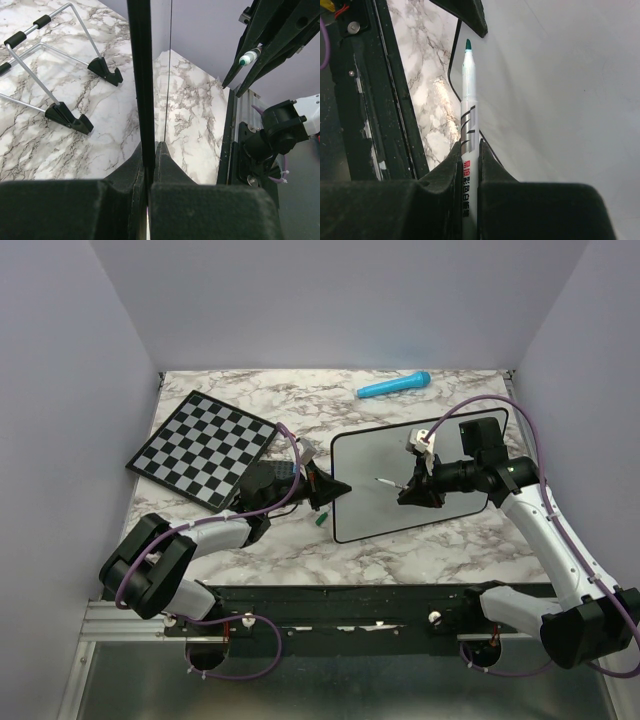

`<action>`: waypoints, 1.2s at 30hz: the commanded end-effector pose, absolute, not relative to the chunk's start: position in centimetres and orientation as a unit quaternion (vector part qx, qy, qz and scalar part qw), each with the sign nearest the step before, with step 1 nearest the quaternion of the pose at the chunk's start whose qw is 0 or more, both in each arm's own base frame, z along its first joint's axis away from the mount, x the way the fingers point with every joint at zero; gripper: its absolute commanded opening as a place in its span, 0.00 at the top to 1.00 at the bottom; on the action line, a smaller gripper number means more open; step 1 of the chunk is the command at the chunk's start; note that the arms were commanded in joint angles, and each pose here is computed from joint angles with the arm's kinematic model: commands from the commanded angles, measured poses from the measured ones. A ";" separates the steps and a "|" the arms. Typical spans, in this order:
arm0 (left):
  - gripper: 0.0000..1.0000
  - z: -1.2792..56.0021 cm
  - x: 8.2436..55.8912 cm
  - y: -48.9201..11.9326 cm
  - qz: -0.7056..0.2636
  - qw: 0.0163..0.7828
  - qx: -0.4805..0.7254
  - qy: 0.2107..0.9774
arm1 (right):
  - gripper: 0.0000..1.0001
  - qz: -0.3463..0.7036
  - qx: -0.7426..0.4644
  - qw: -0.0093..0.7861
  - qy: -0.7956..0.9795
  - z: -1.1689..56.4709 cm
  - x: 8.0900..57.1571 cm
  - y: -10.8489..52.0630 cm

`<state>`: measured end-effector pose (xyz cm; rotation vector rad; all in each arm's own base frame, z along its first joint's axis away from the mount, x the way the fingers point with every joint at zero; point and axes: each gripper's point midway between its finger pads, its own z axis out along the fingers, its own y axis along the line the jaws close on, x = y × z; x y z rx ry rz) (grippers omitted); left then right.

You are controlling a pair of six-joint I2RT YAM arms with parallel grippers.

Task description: Write a sentence on the whiteboard

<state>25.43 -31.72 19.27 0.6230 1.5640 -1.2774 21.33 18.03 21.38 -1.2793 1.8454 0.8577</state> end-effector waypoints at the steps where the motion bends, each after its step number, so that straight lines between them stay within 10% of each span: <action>1: 1.00 17.9 26.7 -30.9 -0.480 0.519 0.259 0.658 | 1.00 0.340 -0.495 0.371 0.708 21.7 21.3 18.2; 36: 1.00 17.9 26.6 -30.9 -0.477 0.519 0.258 0.661 | 0.99 0.326 -0.492 0.378 0.713 21.9 21.7 17.7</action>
